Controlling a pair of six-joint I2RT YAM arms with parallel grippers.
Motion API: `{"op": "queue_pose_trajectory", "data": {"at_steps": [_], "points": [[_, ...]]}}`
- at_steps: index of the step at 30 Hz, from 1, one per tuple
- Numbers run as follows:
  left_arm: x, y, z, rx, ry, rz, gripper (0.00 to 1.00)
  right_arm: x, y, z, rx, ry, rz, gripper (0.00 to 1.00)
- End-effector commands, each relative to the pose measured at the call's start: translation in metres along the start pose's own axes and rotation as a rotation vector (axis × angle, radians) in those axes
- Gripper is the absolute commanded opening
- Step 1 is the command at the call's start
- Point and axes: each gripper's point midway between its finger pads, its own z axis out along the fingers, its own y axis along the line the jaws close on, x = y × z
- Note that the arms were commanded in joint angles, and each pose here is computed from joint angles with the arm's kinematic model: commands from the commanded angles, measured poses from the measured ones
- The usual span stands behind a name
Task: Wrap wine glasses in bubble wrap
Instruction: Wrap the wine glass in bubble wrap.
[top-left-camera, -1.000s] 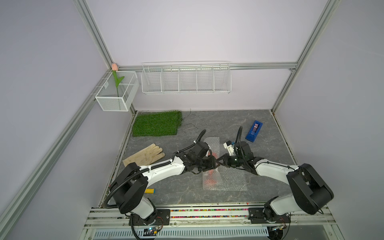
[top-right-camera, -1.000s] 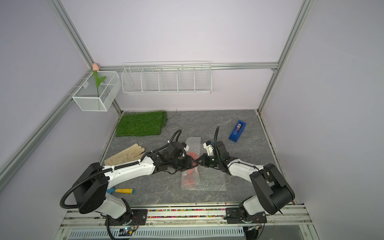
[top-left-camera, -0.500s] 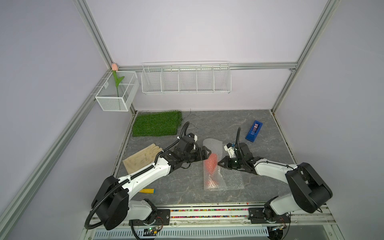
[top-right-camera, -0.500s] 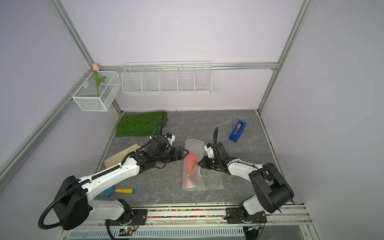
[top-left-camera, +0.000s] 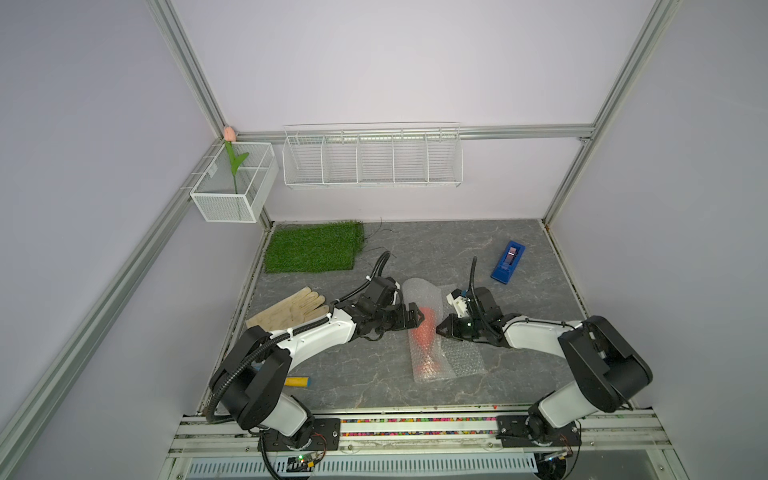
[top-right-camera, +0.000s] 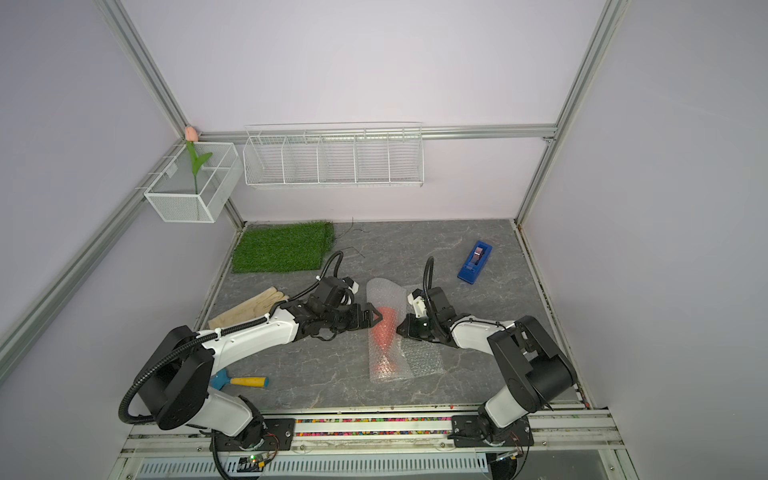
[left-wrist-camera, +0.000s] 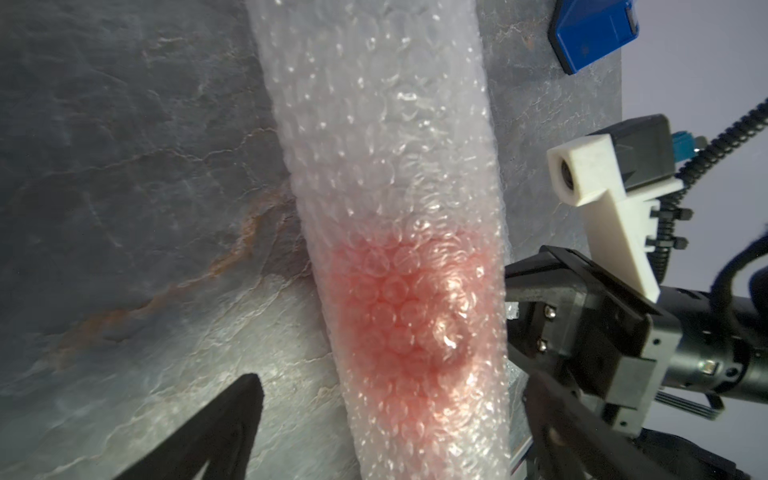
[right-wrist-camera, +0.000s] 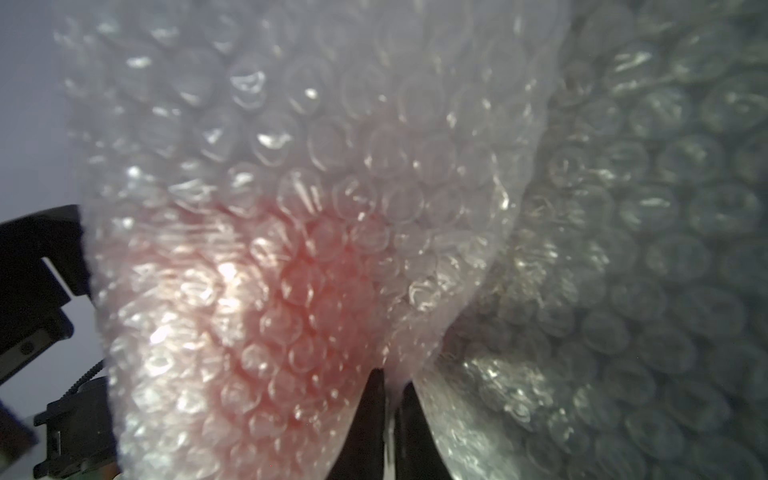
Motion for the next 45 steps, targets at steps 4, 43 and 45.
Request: {"op": "queue_pose_trajectory", "data": {"at_steps": [4,43,45], "points": [[-0.001,-0.01,0.013,0.088,0.013,-0.007,1.0,-0.006,0.005,0.007,-0.006,-0.007,-0.025,0.16],[-0.005,0.017,0.032,0.024,-0.032,-0.108,1.0,0.015,-0.004,0.025,0.145,0.043,-0.078,0.34],[-0.005,0.021,0.032,0.0,-0.03,-0.106,0.97,0.015,-0.003,0.025,0.143,0.045,-0.08,0.34]]}}
